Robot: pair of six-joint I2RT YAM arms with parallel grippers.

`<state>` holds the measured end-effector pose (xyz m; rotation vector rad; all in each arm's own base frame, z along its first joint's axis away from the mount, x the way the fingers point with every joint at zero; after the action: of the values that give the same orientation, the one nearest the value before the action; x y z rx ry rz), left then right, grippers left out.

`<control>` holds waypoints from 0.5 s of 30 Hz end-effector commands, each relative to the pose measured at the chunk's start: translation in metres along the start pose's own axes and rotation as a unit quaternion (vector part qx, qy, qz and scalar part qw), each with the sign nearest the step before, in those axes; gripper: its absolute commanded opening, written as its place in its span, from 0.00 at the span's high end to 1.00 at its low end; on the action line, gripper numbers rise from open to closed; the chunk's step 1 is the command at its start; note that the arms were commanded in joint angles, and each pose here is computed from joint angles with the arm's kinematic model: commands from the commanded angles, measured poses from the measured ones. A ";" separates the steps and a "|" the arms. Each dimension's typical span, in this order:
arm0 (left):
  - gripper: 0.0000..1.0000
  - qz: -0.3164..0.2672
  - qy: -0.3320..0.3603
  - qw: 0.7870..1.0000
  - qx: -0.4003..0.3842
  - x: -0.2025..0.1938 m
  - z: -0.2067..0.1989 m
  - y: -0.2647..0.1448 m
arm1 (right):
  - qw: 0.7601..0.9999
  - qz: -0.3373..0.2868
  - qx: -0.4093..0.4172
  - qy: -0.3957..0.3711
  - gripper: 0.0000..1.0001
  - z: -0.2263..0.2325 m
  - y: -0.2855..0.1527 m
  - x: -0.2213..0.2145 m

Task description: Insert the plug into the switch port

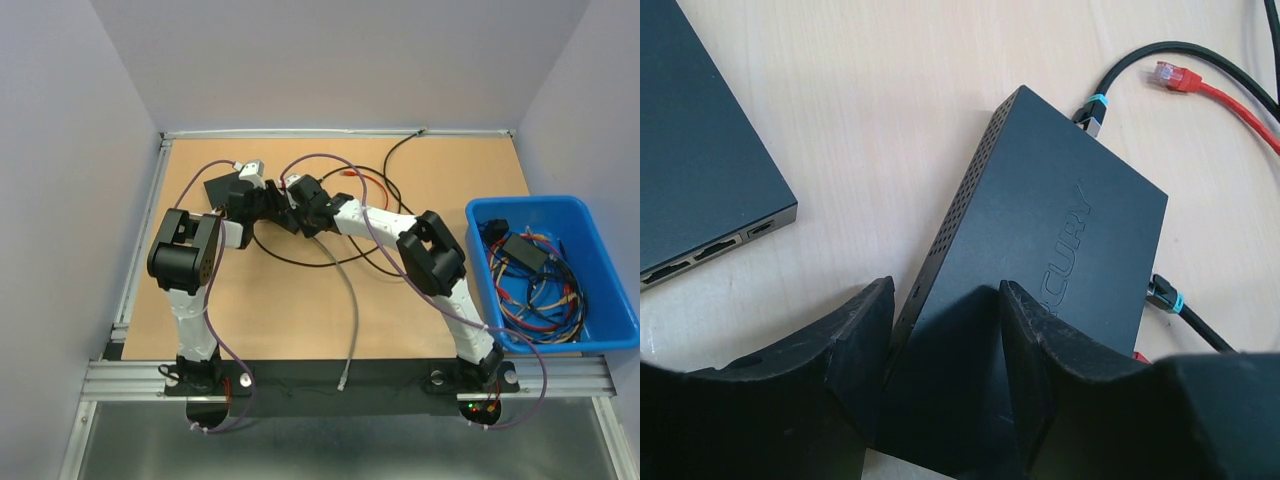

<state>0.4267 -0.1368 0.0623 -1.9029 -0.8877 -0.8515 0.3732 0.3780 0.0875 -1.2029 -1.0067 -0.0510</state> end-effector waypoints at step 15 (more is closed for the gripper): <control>0.47 0.245 -0.097 0.956 -0.131 -0.121 -0.045 -0.046 | 0.960 -0.249 0.118 0.058 0.99 0.042 -0.020 0.089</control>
<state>0.4217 -0.1326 0.0602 -1.9101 -0.9160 -0.8983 0.3709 0.3750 0.0838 -1.1529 -0.9996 -0.1074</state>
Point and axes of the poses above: each gripper's point midway between its finger pads, its own y axis out along the fingers, its own z axis along the line the jaws close on, x = y × z, the point moved 6 cm from there along -y, back along the fingers, and after that the axes turned 2 degrees about y, right-handed, at the moved point
